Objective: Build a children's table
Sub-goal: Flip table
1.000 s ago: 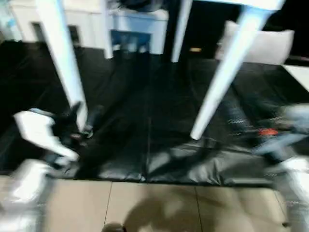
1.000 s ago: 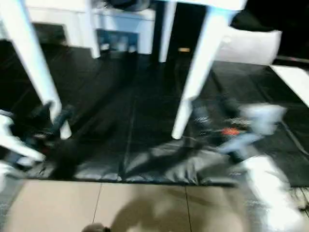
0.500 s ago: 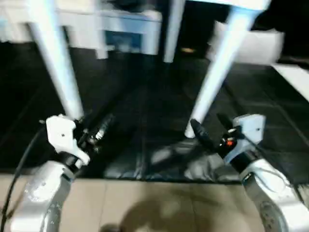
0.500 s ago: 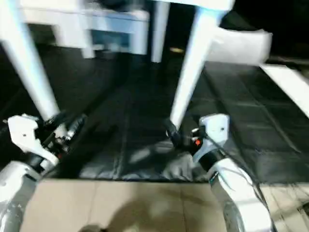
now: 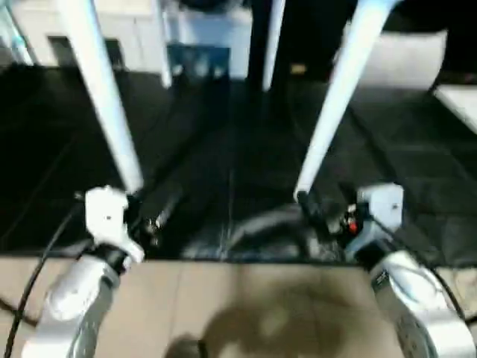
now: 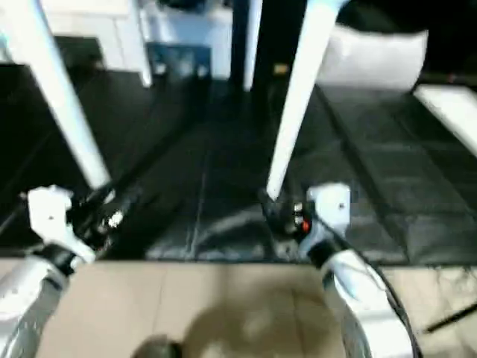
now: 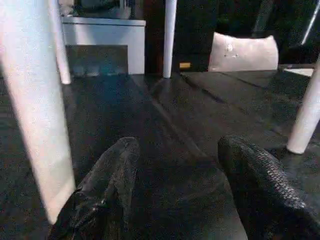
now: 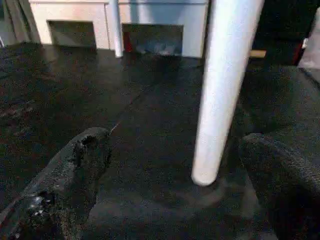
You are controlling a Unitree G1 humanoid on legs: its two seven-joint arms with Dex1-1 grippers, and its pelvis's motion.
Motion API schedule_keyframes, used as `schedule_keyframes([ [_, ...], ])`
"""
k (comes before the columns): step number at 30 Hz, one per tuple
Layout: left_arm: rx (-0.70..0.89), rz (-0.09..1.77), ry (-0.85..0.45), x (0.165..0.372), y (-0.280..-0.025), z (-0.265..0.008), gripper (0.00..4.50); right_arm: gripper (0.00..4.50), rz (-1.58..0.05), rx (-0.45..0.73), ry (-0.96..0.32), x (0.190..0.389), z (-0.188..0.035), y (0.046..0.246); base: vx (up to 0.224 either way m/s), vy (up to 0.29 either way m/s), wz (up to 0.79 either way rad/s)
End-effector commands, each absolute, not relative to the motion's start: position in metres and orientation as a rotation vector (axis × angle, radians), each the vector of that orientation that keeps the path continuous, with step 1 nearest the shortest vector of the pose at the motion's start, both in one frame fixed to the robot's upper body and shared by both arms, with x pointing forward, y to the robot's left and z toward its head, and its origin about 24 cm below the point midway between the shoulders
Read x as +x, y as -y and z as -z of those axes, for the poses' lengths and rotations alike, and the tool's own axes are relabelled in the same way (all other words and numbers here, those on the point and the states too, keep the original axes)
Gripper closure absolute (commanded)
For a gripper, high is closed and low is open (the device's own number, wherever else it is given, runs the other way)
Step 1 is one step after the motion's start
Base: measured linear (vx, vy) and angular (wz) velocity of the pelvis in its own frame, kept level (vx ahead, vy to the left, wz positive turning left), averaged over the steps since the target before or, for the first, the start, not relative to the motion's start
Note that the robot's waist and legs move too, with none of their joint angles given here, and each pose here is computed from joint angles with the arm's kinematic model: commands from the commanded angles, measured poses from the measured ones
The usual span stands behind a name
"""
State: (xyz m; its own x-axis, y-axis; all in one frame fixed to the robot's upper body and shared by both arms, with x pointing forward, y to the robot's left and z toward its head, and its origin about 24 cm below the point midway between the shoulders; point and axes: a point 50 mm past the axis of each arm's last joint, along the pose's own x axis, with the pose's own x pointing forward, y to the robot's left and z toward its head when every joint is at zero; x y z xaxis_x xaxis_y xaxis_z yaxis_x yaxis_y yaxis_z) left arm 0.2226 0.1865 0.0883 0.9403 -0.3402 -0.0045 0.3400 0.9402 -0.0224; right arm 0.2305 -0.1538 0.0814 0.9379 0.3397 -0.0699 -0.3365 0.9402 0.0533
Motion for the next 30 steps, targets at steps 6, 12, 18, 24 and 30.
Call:
schedule_keyframes([
  [6, -0.018, 0.363, -0.025, 0.220, -0.183, -0.087, 1.54, 0.00, -0.347, 0.020, -0.069, 0.231, -0.084, 0.157, -0.085, 0.026, -0.01],
  [12, 0.009, 0.406, -0.037, 0.220, -0.179, -0.088, 1.54, 0.00, -0.366, 0.008, -0.068, 0.233, -0.085, 0.156, -0.089, 0.062, 0.01],
  [18, -0.010, 0.585, -0.132, 0.218, -0.170, -0.079, 1.54, 0.00, -0.551, 0.047, -0.090, 0.233, -0.083, 0.151, -0.056, 0.024, 0.00],
  [24, -0.026, 0.897, -0.406, 0.202, -0.164, -0.043, 1.54, 0.00, -0.839, 0.005, -0.250, 0.221, -0.053, 0.148, 0.000, 0.000, 0.00],
  [30, -0.113, 0.881, -0.583, 0.195, -0.170, -0.004, 1.54, 0.00, -0.871, 0.036, -0.413, 0.212, -0.013, 0.156, 0.000, 0.000, 0.00],
])
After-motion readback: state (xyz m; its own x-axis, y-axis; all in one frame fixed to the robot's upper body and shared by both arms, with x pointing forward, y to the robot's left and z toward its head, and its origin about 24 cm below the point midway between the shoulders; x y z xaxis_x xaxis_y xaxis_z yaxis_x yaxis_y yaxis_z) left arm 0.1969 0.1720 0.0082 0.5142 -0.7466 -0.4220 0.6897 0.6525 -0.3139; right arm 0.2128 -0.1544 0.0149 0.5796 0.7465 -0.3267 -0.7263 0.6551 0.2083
